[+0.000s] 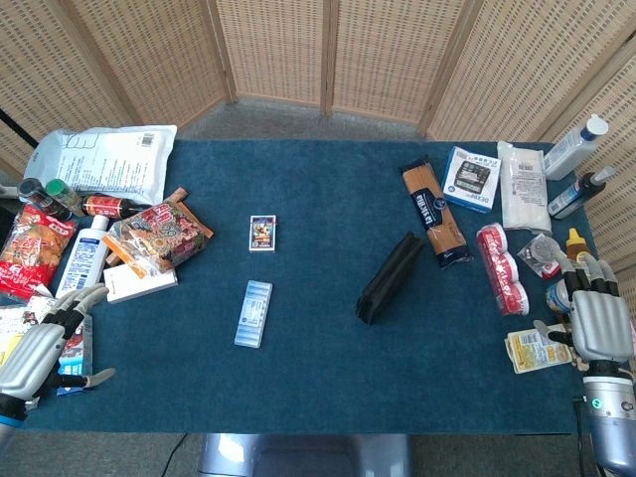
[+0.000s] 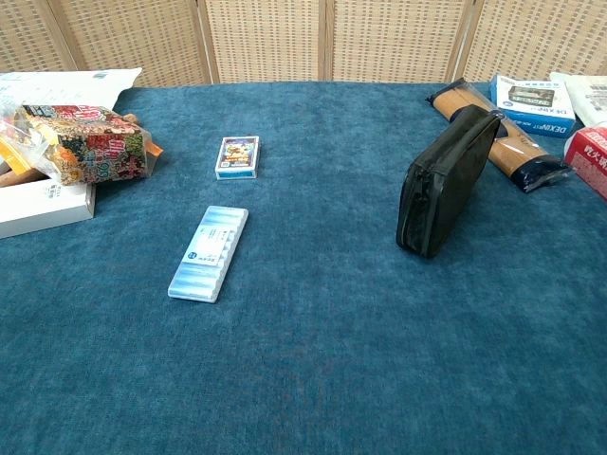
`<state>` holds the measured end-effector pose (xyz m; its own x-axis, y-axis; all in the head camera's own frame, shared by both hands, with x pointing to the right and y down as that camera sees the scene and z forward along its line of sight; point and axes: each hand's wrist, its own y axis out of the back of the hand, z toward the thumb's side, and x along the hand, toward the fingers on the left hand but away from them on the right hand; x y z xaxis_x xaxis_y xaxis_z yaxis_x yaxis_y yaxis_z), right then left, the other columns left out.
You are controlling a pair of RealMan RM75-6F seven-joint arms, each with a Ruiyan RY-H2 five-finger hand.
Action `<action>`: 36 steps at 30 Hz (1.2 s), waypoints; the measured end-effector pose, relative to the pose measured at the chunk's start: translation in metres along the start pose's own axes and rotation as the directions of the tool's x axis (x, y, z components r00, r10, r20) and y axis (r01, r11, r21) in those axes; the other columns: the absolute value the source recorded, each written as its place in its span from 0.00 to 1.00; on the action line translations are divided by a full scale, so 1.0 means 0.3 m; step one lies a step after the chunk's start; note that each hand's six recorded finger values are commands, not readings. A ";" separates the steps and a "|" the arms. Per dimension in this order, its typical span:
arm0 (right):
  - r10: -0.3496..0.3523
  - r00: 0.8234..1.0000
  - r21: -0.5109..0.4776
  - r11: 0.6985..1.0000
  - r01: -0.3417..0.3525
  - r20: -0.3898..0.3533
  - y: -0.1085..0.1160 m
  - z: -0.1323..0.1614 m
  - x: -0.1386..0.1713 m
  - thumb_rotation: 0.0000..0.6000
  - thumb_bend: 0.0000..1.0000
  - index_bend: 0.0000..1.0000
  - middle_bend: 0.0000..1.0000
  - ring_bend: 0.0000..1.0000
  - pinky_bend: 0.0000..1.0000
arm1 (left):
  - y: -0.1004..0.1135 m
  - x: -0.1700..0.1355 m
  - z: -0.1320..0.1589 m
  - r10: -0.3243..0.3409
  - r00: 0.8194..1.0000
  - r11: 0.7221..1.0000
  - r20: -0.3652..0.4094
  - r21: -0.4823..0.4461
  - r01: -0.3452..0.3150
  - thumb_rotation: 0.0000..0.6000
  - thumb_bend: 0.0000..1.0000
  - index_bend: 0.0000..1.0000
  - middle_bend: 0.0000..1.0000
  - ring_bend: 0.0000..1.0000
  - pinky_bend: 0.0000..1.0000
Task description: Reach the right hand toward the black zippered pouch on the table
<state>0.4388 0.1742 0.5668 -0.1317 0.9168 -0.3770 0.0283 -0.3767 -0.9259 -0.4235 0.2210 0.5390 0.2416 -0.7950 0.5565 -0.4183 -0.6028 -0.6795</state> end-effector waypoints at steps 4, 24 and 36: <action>0.002 1.000 -0.010 1.000 -0.002 0.001 -0.002 0.000 0.003 1.00 0.00 0.00 0.18 0.00 0.00 | -0.005 0.004 0.001 -0.005 1.000 1.000 0.000 0.000 0.005 1.00 0.04 0.00 0.00 0.00 0.00; 0.154 0.949 0.125 0.984 -0.124 -0.276 0.017 0.233 -0.117 1.00 0.15 0.00 0.00 0.00 0.00 | 0.013 0.032 0.055 -0.025 0.998 0.999 0.060 0.027 0.023 1.00 0.05 0.00 0.00 0.00 0.00; 0.270 0.837 0.375 0.923 -0.085 -0.476 -0.007 0.520 -0.236 1.00 0.17 0.00 0.00 0.00 0.00 | 0.027 0.018 0.068 -0.028 0.998 0.999 0.059 0.041 0.026 1.00 0.04 0.00 0.00 0.00 0.00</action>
<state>0.2935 0.0893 0.5992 0.3688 0.7286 -0.5771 -0.3341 -0.4755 -0.8138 -0.4078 0.2104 0.5267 0.3045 -0.7804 0.5461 -0.3755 -0.6253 -0.6841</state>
